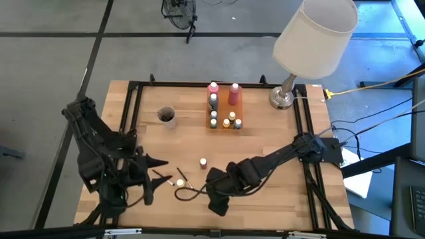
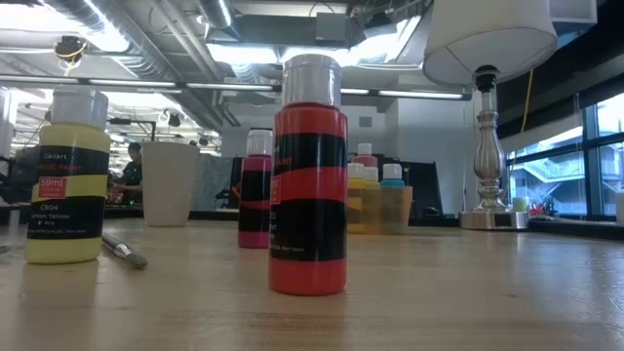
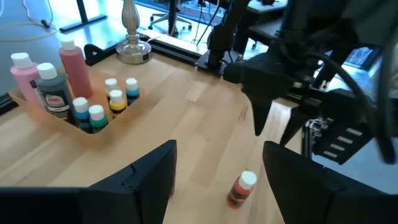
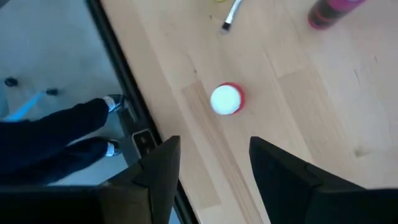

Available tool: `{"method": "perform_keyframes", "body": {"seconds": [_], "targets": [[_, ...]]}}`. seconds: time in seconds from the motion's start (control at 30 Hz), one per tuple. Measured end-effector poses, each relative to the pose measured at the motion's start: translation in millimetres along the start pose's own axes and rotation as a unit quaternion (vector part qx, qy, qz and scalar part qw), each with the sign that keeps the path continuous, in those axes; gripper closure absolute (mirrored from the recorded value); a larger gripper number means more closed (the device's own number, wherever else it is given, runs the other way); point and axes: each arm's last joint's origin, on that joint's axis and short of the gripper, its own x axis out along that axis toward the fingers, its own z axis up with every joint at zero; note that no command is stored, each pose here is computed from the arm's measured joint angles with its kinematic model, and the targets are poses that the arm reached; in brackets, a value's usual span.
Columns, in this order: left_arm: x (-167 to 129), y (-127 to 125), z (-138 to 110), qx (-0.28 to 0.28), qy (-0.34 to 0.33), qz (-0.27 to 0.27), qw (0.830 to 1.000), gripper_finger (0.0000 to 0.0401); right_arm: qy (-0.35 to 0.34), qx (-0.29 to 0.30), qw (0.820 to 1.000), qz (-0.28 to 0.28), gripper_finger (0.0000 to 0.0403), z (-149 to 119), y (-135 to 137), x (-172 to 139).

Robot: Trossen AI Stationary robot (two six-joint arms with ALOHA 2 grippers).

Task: Pick & Place Paint Supplies
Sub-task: Put the small red paint bottle into the orange bin

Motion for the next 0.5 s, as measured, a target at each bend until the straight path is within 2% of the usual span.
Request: {"method": "perform_keyframes", "body": {"seconds": [0.23, 0.37, 0.5], "targets": [[-1, -3, -4, 0.009, -0.005, -0.001, 1.000, 0.0165, 0.007, 0.052, 0.999, 0.001, 0.0206, 11, -6, 10], [-22, 3, 1, 0.002, -0.028, -0.025, 0.999, 0.0165, 0.002, 0.054, 0.999, 0.008, 0.0206, 13, -3, 17], [-45, 10, 6, -0.027, -0.083, -0.045, 0.995, 0.0165, 0.006, 0.063, 0.998, 0.012, 0.0206, 15, 0, 32]]}}
